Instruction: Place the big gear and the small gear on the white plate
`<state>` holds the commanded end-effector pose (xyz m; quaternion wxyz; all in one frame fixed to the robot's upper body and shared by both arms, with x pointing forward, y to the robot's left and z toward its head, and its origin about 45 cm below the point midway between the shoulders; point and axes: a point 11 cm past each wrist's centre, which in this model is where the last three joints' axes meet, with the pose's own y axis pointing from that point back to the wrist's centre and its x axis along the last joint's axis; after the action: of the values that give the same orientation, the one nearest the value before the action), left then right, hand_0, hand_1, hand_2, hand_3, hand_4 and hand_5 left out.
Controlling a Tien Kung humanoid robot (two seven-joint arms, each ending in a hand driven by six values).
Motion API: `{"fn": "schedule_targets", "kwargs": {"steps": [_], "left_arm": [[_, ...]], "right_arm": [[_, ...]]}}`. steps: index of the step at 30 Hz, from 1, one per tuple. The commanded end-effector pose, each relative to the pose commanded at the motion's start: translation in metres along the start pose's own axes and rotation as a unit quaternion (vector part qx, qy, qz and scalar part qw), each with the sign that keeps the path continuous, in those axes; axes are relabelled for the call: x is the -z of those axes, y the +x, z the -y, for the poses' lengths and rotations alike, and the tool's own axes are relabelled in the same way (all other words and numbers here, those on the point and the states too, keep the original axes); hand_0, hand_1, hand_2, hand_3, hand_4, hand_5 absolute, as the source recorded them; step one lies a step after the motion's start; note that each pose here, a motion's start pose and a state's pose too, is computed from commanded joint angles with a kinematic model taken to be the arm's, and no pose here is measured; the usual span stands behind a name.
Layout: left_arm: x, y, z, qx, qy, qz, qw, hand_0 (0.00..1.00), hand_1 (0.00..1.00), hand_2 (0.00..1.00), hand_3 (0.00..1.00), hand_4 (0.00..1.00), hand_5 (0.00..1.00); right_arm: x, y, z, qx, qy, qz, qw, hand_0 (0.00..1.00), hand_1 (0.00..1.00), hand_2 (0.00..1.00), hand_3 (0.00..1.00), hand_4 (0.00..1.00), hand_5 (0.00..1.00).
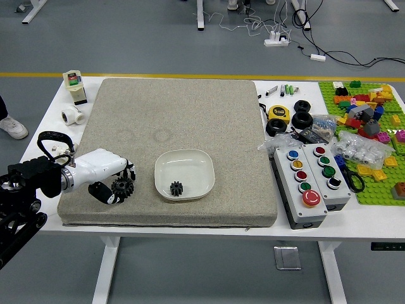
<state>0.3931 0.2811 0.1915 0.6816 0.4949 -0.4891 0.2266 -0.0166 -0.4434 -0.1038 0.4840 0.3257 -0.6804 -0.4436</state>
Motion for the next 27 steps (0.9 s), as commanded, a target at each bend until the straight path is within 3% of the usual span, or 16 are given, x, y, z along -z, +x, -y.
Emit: {"fn": "schedule_targets", "kwargs": {"steps": [1, 6, 7, 12, 13, 18, 19, 27], "left_arm": [[0.000, 0.000, 0.000, 0.000, 0.001, 0.000, 1.000, 0.416, 0.494, 0.534, 0.582, 0.455, 0.002], [0.001, 0.001, 0.000, -0.001, 0.003, 0.001, 1.000, 0.416, 0.494, 0.534, 0.582, 0.455, 0.002], [0.001, 0.001, 0.000, -0.002, 0.004, 0.002, 1.000, 0.338, 0.439, 0.486, 0.554, 0.156, 0.002], [-0.001, 0.007, -0.001, -0.008, 0.003, 0.003, 1.000, 0.338, 0.439, 0.486, 0.554, 0.156, 0.002], [-0.001, 0.010, -0.001, -0.011, 0.002, 0.004, 1.000, 0.319, 0.428, 0.474, 0.544, 0.069, 0.002], [-0.007, 0.023, -0.001, -0.028, -0.006, 0.009, 1.000, 0.319, 0.428, 0.474, 0.544, 0.069, 0.002], [-0.008, 0.025, -0.001, -0.030, -0.007, 0.009, 0.999, 0.310, 0.422, 0.468, 0.541, 0.028, 0.002], [-0.038, 0.056, 0.012, -0.075, -0.046, 0.002, 0.996, 0.307, 0.418, 0.468, 0.542, 0.029, 0.002]], "right_arm": [[0.000, 0.000, 0.000, 0.000, 0.000, 0.000, 1.000, 0.768, 0.807, 0.840, 0.796, 0.951, 0.800], [0.000, 0.000, 0.000, 0.000, 0.000, 0.000, 1.000, 0.768, 0.807, 0.840, 0.796, 0.951, 0.800], [0.000, 0.000, 0.000, 0.000, 0.000, 0.000, 1.000, 0.768, 0.807, 0.839, 0.796, 0.951, 0.800], [0.001, 0.000, 0.000, 0.000, 0.000, 0.000, 1.000, 0.768, 0.807, 0.839, 0.796, 0.951, 0.800], [0.001, 0.000, 0.000, 0.000, 0.000, 0.000, 1.000, 0.768, 0.808, 0.839, 0.796, 0.951, 0.800], [0.001, 0.000, 0.000, 0.000, 0.001, 0.000, 1.000, 0.768, 0.808, 0.839, 0.796, 0.951, 0.800], [0.001, 0.000, 0.000, 0.000, 0.001, 0.000, 1.000, 0.769, 0.808, 0.839, 0.796, 0.951, 0.800], [0.001, -0.001, 0.000, 0.001, 0.001, 0.001, 1.000, 0.767, 0.808, 0.839, 0.795, 0.951, 0.800]]}}
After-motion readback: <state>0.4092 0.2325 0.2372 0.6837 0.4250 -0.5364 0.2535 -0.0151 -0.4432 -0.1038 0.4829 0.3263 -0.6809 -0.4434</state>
